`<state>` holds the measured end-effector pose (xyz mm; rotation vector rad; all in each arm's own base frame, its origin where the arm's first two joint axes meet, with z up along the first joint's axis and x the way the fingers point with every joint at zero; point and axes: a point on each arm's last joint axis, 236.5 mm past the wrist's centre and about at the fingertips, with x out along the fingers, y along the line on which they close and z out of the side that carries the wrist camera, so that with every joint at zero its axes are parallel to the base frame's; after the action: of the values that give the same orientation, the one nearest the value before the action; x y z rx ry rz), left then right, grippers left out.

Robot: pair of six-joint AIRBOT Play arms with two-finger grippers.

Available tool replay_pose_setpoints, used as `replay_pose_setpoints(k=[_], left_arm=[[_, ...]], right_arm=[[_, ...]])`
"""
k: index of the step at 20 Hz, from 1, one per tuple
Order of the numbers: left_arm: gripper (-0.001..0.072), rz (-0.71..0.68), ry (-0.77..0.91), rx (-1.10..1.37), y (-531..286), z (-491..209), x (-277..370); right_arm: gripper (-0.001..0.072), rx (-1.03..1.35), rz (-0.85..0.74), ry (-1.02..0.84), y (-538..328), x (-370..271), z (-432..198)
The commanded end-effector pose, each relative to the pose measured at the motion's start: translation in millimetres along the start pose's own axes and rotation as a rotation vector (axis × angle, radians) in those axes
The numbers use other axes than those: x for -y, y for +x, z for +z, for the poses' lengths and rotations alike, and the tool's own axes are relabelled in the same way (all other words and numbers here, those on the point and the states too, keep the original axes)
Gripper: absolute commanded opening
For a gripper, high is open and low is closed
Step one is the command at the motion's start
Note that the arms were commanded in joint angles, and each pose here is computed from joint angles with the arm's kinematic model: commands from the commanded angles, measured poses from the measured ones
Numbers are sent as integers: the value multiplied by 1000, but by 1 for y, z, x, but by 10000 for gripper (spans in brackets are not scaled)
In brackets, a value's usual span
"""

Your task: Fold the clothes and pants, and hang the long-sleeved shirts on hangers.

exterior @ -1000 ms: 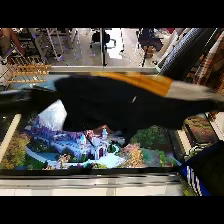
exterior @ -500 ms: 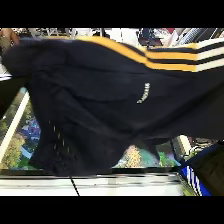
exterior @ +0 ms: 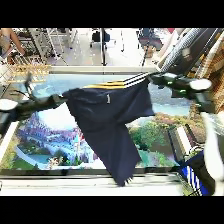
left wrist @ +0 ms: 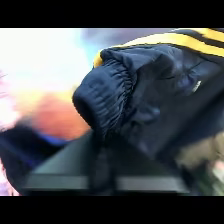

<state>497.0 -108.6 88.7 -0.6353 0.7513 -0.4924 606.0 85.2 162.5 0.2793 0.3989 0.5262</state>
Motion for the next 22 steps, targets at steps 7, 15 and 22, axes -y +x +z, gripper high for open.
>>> replay_pose_setpoints(k=[7,15,22], left_arm=[[436,2,-131,-144,13,-21,-72],[435,-35,-188,-563,-14,-114,-45],[435,-40,-173,-585,-13,-119,-39]], right_arm=[[461,-775,196,356,-55,13,-184],[522,-1214,144,389,-89,-21,-338],[12,-1256,303,163,-80,-65,-341]])
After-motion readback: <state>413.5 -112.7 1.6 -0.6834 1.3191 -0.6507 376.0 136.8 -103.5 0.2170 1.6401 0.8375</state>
